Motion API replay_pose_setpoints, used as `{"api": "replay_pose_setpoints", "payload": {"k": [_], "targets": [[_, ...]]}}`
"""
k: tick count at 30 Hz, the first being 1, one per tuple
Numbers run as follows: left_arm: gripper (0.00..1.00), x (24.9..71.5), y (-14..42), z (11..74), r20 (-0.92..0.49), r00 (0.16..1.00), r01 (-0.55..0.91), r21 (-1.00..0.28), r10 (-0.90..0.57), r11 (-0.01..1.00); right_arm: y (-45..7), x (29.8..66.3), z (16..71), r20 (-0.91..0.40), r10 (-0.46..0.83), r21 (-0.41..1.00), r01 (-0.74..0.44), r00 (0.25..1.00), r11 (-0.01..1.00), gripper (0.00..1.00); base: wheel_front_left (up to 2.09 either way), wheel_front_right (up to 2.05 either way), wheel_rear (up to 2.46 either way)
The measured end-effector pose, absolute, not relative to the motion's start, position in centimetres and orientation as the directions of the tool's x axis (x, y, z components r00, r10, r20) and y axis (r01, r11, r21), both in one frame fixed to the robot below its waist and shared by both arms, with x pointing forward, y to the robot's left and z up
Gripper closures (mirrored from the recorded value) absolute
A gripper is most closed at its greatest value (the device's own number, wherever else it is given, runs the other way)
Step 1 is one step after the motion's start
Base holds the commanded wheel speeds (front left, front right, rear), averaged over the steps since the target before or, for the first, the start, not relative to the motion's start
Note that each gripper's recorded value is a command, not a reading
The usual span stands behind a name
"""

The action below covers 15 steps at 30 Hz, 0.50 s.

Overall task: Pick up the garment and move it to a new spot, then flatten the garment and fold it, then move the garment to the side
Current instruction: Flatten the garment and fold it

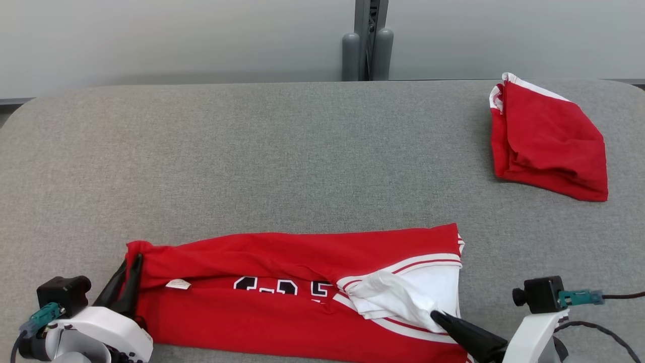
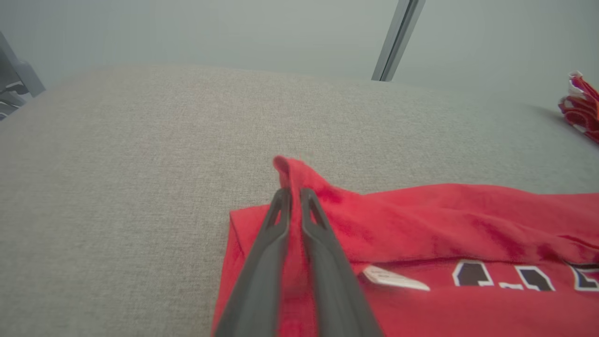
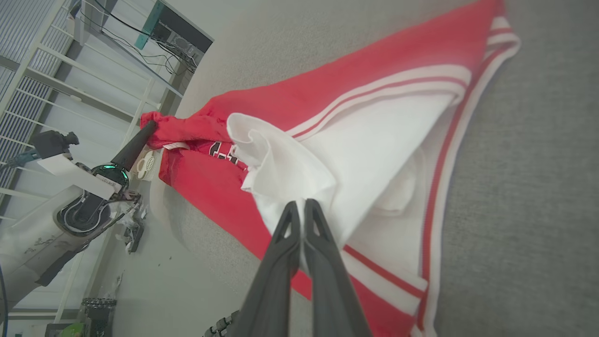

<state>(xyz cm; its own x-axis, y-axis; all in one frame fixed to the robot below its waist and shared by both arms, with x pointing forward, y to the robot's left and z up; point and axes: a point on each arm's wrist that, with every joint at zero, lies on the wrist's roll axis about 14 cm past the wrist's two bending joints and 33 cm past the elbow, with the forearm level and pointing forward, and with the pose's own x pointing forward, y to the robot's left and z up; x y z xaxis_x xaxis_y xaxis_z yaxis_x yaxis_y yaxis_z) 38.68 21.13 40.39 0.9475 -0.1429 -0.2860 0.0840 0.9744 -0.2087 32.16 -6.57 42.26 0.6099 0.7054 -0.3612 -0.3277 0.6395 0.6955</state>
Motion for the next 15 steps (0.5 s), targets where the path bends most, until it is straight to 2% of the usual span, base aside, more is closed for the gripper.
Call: {"api": "replay_pose_setpoints", "payload": {"k": [2, 3, 4, 5, 15], "targets": [[0.67, 38.7, 21.3, 40.7, -0.274, 0.952, 0.08, -0.209, -0.137, 0.975, -6.6, 31.9, 41.7, -0.381, 0.704, 0.675, -0.34, 0.599, 0.654, 1.0, 0.0, 0.0, 0.0], [0.63, 38.7, 21.3, 40.9, -0.27, 0.954, 0.078, -0.208, -0.134, 0.975, -6.7, 31.9, 41.4, -0.388, 0.702, 0.67, -0.341, 0.597, 0.66, 1.0, 0.0, 0.0, 0.0], [0.44, 38.6, 21.4, 41.0, -0.265, 0.956, 0.074, -0.206, -0.129, 0.976, -6.5, 31.7, 41.3, -0.392, 0.703, 0.669, -0.341, 0.593, 0.66, 1.0, 0.0, 0.0, 0.0], [0.0, 38.6, 21.6, 41.2, -0.257, 0.959, 0.07, -0.204, -0.123, 0.976, -6.4, 31.6, 41.1, -0.396, 0.705, 0.664, -0.347, 0.588, 0.663, 1.0, 0.0, 0.0, 0.0], [0.0, 38.1, 22.3, 43.4, -0.173, 0.982, 0.038, -0.184, -0.07, 0.982, -5.7, 31.1, 39.9, -0.422, 0.708, 0.622, -0.387, 0.566, 0.68, 1.0, 0.0, 0.0, 0.0]]}}
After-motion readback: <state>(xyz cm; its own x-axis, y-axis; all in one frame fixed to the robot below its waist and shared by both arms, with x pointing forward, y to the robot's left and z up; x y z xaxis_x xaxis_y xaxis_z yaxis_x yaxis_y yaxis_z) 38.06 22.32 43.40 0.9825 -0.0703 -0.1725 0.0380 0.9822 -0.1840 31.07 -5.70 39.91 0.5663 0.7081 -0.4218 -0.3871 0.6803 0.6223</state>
